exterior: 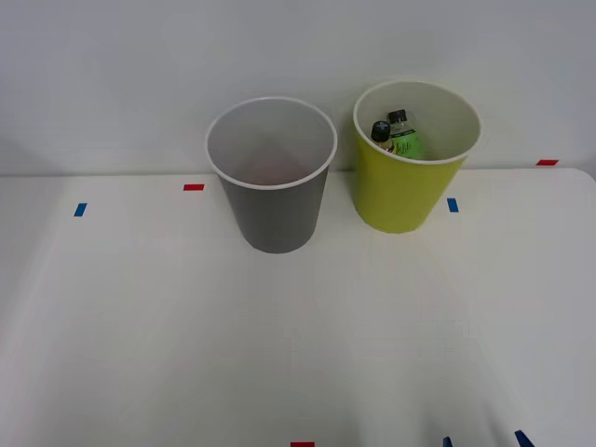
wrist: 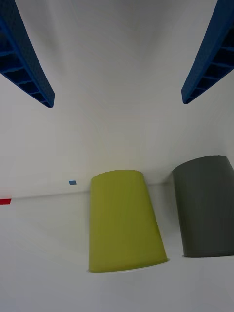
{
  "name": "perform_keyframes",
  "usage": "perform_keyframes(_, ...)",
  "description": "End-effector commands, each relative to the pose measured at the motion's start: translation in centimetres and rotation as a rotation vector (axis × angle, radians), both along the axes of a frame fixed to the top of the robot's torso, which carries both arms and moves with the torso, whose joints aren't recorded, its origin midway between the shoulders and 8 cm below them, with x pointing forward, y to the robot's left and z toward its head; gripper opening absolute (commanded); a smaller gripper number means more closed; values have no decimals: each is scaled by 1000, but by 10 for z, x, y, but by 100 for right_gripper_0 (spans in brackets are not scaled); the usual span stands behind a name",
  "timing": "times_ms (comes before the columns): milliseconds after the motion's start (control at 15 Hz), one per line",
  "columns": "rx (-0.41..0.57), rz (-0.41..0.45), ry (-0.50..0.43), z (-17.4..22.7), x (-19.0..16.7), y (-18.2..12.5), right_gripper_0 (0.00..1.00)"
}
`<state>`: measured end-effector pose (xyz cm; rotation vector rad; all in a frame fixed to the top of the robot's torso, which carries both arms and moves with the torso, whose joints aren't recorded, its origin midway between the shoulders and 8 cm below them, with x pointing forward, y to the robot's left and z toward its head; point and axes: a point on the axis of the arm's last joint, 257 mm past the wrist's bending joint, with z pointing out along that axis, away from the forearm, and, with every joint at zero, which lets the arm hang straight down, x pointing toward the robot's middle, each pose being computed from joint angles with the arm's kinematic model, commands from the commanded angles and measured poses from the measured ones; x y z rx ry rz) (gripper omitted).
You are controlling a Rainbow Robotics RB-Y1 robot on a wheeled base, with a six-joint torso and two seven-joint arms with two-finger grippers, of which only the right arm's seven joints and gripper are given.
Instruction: Put cans in the gray bin, plastic bottles in the light green bin
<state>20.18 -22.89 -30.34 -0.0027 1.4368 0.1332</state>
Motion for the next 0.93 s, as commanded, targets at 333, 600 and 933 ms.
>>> perform_keyframes(333,-18,1,-2,0,0,-2,90)
perform_keyframes(600,-18,1,-2,0,0,-2,89)
perform_keyframes(933,-18,1,-2,0,0,-2,89)
